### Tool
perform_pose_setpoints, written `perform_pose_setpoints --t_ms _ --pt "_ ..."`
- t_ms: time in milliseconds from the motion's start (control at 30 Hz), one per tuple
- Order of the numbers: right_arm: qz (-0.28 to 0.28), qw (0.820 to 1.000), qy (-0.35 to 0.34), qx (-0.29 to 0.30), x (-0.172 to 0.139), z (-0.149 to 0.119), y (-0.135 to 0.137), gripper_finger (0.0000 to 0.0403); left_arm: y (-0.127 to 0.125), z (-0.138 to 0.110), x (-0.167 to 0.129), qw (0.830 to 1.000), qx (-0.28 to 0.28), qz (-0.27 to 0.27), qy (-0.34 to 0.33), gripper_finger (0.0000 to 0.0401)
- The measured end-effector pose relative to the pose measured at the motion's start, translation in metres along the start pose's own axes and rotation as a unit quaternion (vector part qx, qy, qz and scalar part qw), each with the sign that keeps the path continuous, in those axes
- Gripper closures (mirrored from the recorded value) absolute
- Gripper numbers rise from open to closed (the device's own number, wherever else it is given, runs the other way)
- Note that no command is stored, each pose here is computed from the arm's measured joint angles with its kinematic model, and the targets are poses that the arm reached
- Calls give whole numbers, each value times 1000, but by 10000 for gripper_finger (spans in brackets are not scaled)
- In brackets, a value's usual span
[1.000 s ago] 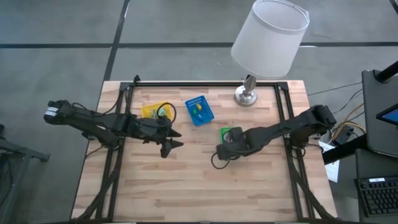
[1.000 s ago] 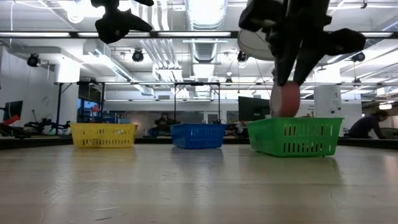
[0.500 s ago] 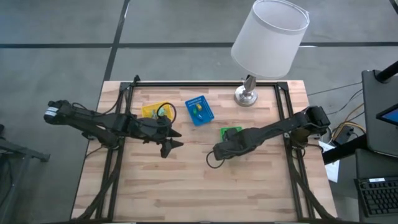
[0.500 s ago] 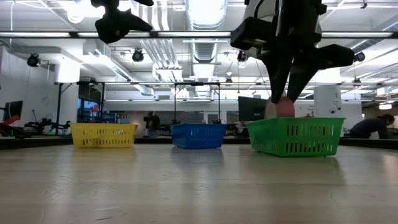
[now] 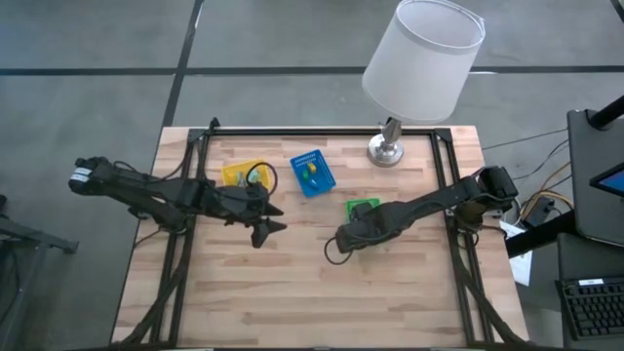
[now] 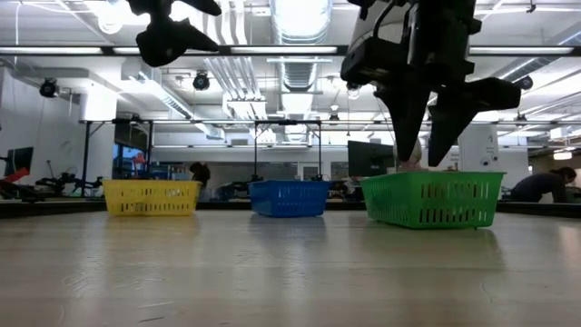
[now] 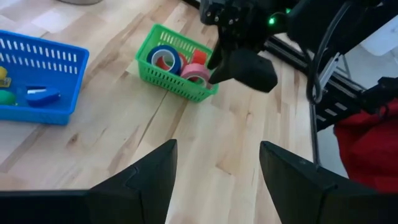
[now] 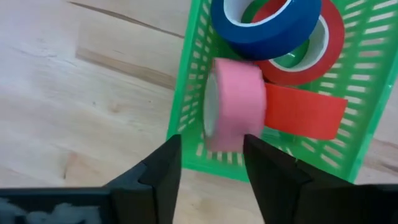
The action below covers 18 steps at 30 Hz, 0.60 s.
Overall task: Pick and place Stapler, Stapler remover, tape
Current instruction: Put the pink tape into the green bin, then return to Home Position
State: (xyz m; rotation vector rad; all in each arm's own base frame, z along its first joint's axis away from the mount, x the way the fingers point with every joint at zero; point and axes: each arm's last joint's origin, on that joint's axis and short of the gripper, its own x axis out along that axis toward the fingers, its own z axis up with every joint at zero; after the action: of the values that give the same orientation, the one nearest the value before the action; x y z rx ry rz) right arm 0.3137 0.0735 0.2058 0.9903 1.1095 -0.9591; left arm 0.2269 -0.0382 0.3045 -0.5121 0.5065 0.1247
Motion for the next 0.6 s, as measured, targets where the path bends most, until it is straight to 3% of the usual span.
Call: perform_pose_setpoints --t_ms 167,333,467,600 --pt "0 1000 1 3 -1 0 0 202 4 -7 3 1000 -19 7 14 169" --pt "40 999 -6 -26 -20 1 11 205 1 -6 3 999 -24 -26 24 189" --pt "96 992 -25 -79 -40 1 27 237 -6 1 -2 996 -9 -89 18 247" --pt "184 974 -48 -125 -62 5 48 309 -15 8 -10 987 20 -160 2 349"
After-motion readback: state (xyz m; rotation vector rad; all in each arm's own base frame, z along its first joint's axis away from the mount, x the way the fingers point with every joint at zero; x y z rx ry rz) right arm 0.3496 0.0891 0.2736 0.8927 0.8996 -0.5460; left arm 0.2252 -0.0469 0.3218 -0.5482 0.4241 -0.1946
